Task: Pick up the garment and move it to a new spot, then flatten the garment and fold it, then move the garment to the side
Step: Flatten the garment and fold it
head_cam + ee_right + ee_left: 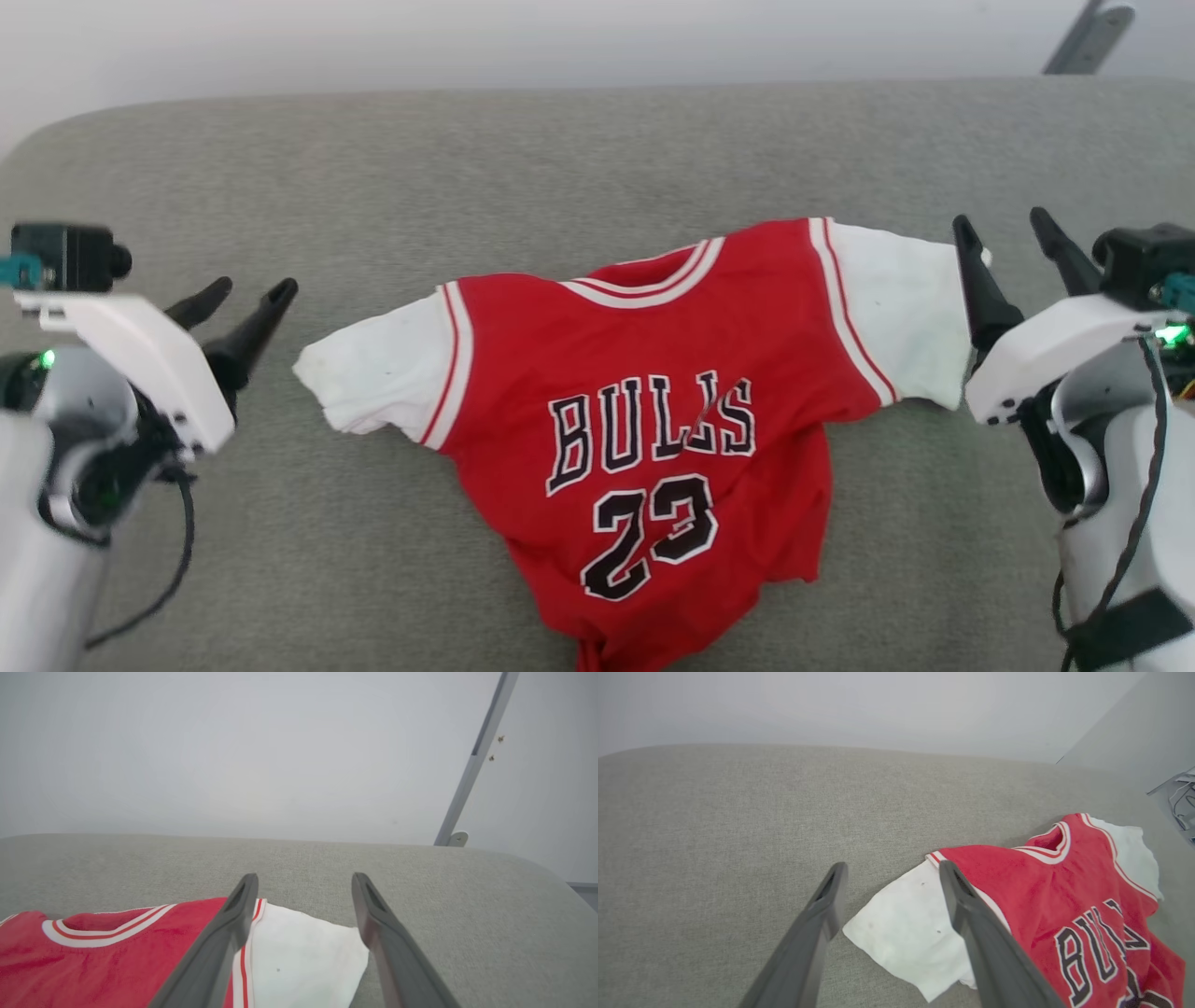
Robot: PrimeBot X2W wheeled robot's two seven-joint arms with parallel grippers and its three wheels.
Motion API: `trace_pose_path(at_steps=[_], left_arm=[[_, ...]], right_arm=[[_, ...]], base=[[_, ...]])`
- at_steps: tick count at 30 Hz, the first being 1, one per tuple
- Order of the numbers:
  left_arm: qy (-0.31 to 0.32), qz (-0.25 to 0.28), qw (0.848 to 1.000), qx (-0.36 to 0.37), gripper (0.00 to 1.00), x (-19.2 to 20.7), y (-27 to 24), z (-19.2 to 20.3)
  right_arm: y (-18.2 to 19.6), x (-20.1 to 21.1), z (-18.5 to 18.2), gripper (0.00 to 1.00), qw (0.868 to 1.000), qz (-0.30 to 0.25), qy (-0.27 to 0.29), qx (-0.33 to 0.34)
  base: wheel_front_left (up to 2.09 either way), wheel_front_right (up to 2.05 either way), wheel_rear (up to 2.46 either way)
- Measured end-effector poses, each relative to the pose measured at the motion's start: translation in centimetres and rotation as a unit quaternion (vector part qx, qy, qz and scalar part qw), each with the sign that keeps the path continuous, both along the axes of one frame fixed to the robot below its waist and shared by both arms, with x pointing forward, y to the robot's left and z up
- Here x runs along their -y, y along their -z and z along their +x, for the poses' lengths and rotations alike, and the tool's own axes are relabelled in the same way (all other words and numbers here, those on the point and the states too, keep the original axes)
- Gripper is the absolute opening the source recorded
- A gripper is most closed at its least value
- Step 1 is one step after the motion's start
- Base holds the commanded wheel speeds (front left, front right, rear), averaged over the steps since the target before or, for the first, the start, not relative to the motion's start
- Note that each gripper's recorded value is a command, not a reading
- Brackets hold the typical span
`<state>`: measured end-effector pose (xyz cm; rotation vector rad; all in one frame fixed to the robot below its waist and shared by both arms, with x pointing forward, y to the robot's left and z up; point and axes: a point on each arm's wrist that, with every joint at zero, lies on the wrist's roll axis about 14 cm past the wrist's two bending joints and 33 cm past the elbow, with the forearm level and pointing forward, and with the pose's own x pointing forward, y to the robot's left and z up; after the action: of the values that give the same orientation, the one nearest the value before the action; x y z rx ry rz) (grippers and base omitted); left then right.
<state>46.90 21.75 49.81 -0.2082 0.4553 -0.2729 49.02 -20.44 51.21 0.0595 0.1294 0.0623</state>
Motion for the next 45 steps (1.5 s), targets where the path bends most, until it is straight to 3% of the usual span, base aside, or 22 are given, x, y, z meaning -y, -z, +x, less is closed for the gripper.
trace_pose_path(at_steps=[7,14,27,28,29,32,40,45], left_arm=[[0.012,0.022,0.988,-0.149,1.0,0.8,4.1,1.6],[0.012,0.043,0.951,-0.306,1.0,1.6,9.3,0.5],[-0.009,0.076,0.908,-0.413,1.0,1.0,13.4,1.0],[-0.009,0.07,0.904,-0.421,0.37,1.2,13.4,1.0],[-0.017,0.064,0.899,-0.433,0.0,1.1,13.6,0.9],[-0.019,0.068,0.893,-0.445,0.0,0.5,13.7,0.8],[-0.024,0.05,0.897,-0.438,0.0,0.6,14.0,1.5],[-0.03,0.04,0.9,-0.433,0.0,0.6,14.1,2.1]], right_arm=[[0.0,1.0,-2.0,1.0,1.0,0.004,0.019,-0.003],[0.3,2.2,-3.3,1.0,0.999,0.005,0.041,-0.016],[4.5,2.4,-3.8,1.0,0.993,0.012,0.041,-0.113],[4.8,2.4,-3.8,1.0,0.992,0.013,0.04,-0.12],[5.0,2.4,-3.6,1.0,0.991,0.014,0.039,-0.127],[5.8,2.6,-3.2,1.0,0.988,0.014,0.035,-0.15],[7.8,3.7,-0.1,1.0,0.976,0.0,0.026,-0.215],[10.1,3.8,1.9,1.0,0.96,-0.007,0.016,-0.279]], base=[[0.0,0.0,0.0],[0.0,0.0,0.0],[0.0,0.0,0.0],[0.0,0.0,0.0],[0.0,0.0,0.0],[0.0,0.0,0.0],[0.0,0.0,0.0],[0.0,0.0,0.0]])
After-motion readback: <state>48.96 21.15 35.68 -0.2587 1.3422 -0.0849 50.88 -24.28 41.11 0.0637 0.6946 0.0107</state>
